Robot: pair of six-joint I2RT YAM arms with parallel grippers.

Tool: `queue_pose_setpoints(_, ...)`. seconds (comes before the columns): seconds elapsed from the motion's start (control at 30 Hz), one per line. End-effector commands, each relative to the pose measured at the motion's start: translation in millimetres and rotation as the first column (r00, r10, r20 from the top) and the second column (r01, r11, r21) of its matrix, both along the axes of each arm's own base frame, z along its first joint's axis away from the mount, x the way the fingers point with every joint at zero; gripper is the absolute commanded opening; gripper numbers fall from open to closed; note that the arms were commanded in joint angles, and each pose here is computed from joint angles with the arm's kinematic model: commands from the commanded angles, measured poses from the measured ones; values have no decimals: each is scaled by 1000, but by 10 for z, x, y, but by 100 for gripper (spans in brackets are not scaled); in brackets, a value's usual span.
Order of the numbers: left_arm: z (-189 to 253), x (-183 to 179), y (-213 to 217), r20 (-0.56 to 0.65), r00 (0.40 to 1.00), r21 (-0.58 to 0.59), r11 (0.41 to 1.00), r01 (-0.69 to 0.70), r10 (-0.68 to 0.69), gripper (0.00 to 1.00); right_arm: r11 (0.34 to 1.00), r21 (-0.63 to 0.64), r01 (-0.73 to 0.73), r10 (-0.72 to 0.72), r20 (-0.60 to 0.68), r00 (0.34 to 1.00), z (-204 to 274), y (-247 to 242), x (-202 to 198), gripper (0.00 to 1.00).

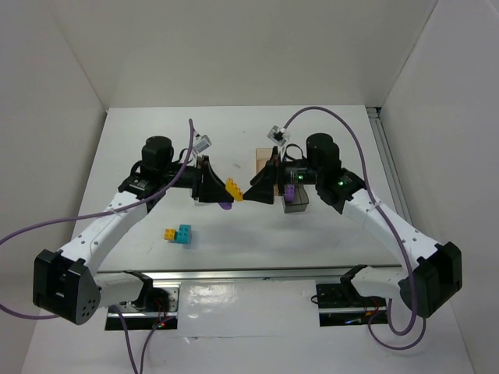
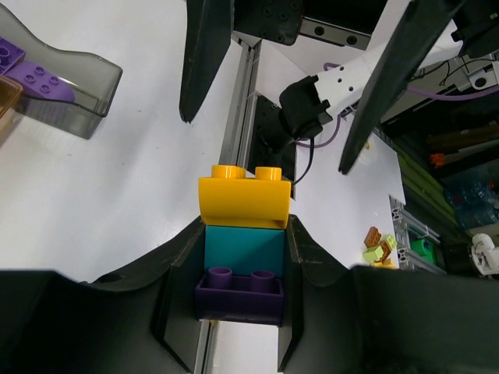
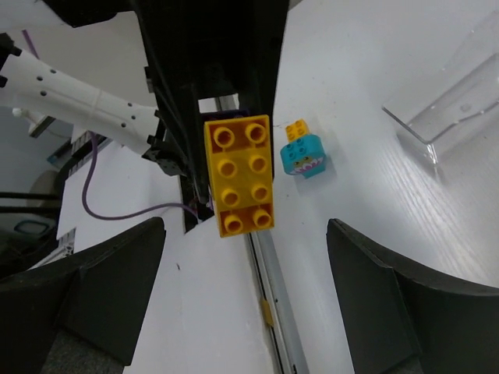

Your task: Sort the legos into containers by color

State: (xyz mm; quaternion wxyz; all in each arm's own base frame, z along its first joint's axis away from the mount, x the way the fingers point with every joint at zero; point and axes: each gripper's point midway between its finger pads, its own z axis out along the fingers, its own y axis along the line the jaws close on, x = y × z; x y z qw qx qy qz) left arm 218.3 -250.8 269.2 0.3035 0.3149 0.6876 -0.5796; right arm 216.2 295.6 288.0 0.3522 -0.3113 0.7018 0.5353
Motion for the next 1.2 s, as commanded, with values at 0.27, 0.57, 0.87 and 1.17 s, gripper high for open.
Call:
queue_pose_setpoints(0.27,145,-123,-37,133,989,-33,997,71,-66,0,993,43,-108,102,128,986,316,300,4,83)
queue_pose_setpoints(0.57,184,-206,-59,153,985,-36,995,91,-84,0,987,25,-158,154,102,983,170,396,13,74)
queue_pose_setpoints(0.87,140,-163,-63,146,987,-25,997,74,-70,0,974,24,-227,224,103,969,111,420,-141,40)
queue_pose_setpoints(1.17,39,-18,-55,112,994,26,1000,-7,4,0,982,-61,177,-168,128,978,145,91,319,20)
